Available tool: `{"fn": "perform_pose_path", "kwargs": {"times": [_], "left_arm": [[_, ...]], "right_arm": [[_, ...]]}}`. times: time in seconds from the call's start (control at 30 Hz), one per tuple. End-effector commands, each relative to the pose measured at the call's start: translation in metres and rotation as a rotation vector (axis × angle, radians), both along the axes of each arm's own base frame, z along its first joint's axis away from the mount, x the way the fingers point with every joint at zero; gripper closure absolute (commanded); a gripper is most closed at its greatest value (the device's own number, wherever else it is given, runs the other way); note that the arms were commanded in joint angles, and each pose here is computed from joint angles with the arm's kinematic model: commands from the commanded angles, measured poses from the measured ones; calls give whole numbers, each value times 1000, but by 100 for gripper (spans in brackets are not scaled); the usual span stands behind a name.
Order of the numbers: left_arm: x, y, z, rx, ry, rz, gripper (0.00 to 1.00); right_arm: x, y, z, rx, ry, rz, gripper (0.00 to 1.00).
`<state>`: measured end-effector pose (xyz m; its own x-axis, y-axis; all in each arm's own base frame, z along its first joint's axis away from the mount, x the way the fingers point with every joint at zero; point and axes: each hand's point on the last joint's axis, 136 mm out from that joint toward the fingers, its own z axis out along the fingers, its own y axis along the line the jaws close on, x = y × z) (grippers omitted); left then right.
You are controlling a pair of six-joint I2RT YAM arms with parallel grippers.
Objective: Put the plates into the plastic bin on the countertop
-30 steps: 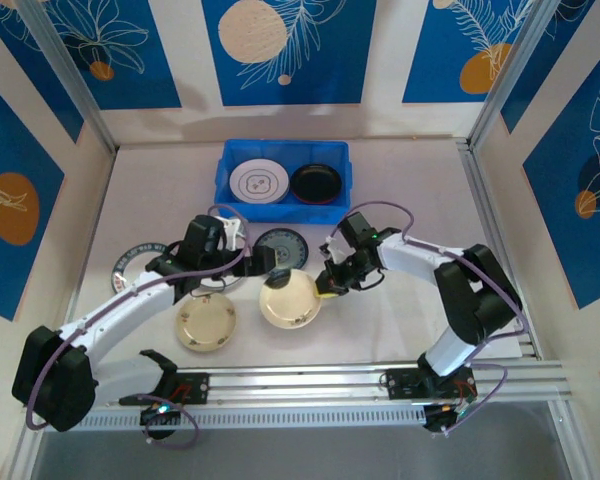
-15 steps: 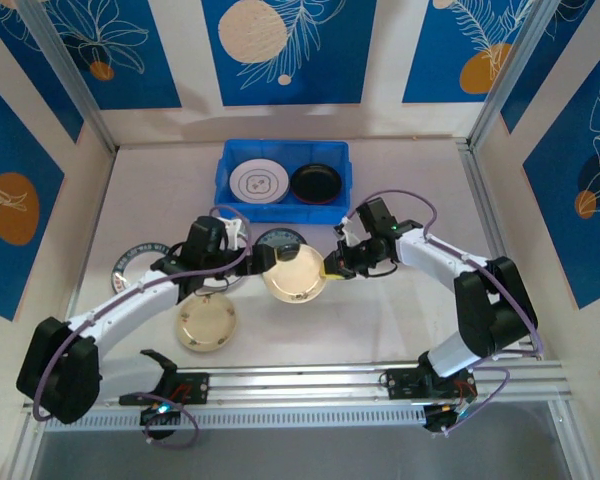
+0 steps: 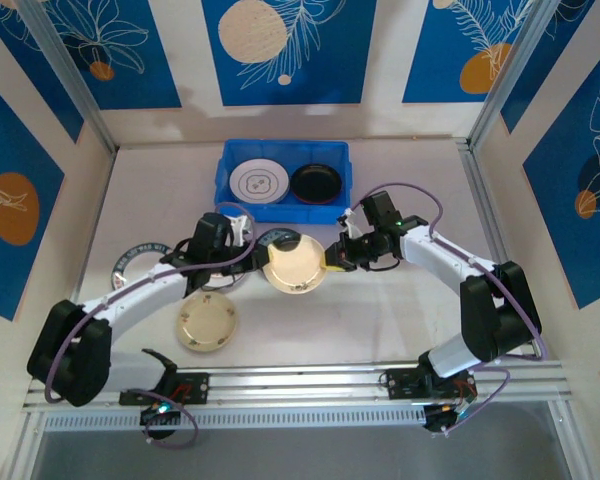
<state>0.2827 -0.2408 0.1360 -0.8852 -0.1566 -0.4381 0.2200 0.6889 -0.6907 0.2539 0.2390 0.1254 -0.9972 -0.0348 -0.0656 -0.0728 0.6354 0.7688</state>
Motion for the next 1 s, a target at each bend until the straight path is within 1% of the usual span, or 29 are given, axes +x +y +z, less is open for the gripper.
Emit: {"fn": "perform_pose_path", "kwargs": {"times": [0.0, 0.07, 0.1, 0.13, 0.23, 0.43, 0.53, 0.7, 0.83, 0.9, 0.97], "left_arm": [[10, 2, 8, 13, -22, 20, 100], [17, 5, 18, 43, -48, 36, 100], [21, 7, 22, 61, -64, 43, 100], [26, 8, 30, 75, -91, 51, 100], [44, 11, 56, 113, -176, 67, 100], [82, 15, 92, 179, -273, 107, 100], [108, 15, 108, 170, -306, 140, 100], [155, 4, 127, 163, -357, 177, 100], [189, -10, 129, 129, -345, 179, 100], [203, -16, 128, 92, -337, 184, 100], [218, -21, 120, 55, -316, 196, 100]], "right_arm": [[6, -3, 18, -2, -40, -24, 92], [11, -12, 21, -40, -70, -67, 67], [13, -17, 22, -54, -82, -87, 61], [15, -24, 24, -73, -94, -122, 58], [23, -48, 30, -99, -143, -240, 53], [28, -101, 33, -180, -192, -472, 52], [26, -116, 28, -180, -186, -542, 53], [25, -120, 19, -155, -135, -573, 53], [24, -118, 19, -133, -118, -579, 54], [24, -117, 21, -125, -120, -581, 54], [25, -118, 22, -124, -123, -588, 54]]}}
